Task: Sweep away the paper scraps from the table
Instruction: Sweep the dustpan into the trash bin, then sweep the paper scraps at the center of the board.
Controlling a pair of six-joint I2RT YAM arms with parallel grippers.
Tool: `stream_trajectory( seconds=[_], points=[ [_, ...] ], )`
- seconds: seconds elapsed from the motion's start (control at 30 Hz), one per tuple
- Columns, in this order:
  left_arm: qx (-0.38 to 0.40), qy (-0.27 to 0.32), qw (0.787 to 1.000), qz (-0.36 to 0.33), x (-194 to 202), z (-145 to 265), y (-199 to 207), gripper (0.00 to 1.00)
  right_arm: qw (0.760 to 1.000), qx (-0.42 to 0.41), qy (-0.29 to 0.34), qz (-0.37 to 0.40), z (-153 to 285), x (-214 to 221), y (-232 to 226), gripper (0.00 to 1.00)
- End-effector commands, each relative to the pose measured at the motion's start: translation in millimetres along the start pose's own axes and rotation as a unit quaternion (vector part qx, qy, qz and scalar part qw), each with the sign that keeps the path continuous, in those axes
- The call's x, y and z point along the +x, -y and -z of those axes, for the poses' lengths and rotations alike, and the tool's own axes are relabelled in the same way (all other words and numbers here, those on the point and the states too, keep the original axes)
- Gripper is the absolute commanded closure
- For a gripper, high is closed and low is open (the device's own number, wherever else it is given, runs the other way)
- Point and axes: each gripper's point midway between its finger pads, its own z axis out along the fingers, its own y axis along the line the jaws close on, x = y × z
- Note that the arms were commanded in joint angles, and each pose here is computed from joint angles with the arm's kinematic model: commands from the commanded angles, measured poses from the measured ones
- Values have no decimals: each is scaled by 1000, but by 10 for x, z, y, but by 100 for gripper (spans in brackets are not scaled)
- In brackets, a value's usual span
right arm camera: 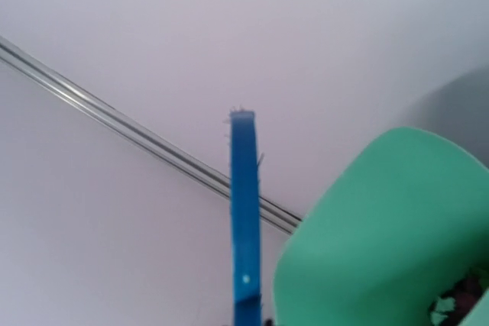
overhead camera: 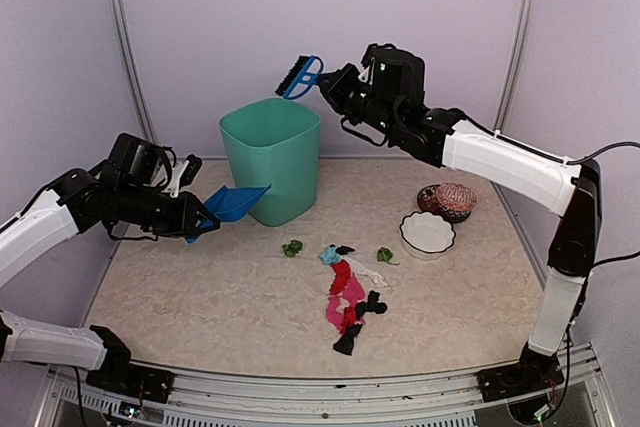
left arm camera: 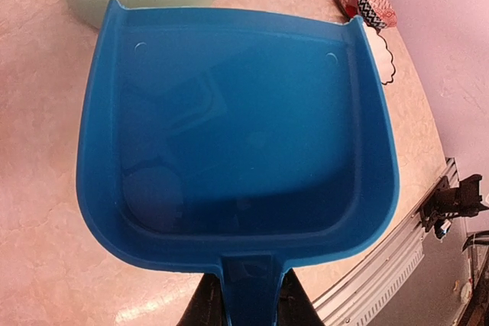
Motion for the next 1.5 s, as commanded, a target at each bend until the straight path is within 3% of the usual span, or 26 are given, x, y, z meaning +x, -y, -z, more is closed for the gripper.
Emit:
stream_trajectory(
  seconds=[0.0, 0.33, 0.63, 1.1, 1.47],
  points=[
    [-22, 7, 1000, -11, 33, -53, 2, 100, 999, 16, -34, 39, -45, 244, 147, 100],
    [-84, 5, 996, -22, 254, -204, -52, 100, 990, -17, -69, 125, 545, 475, 404, 100],
    [-106, 67, 992, -7, 147, -115, -115, 100, 986, 28, -118, 113, 939, 830, 951, 100],
    [-142, 122, 982, 1, -26, 182, -213, 100, 973, 41, -222, 38, 752, 1870, 1224, 100],
    [-138, 143, 980, 10, -54, 318, -211, 100, 952, 116, -280, -34, 607, 2528, 1789, 100]
  ],
)
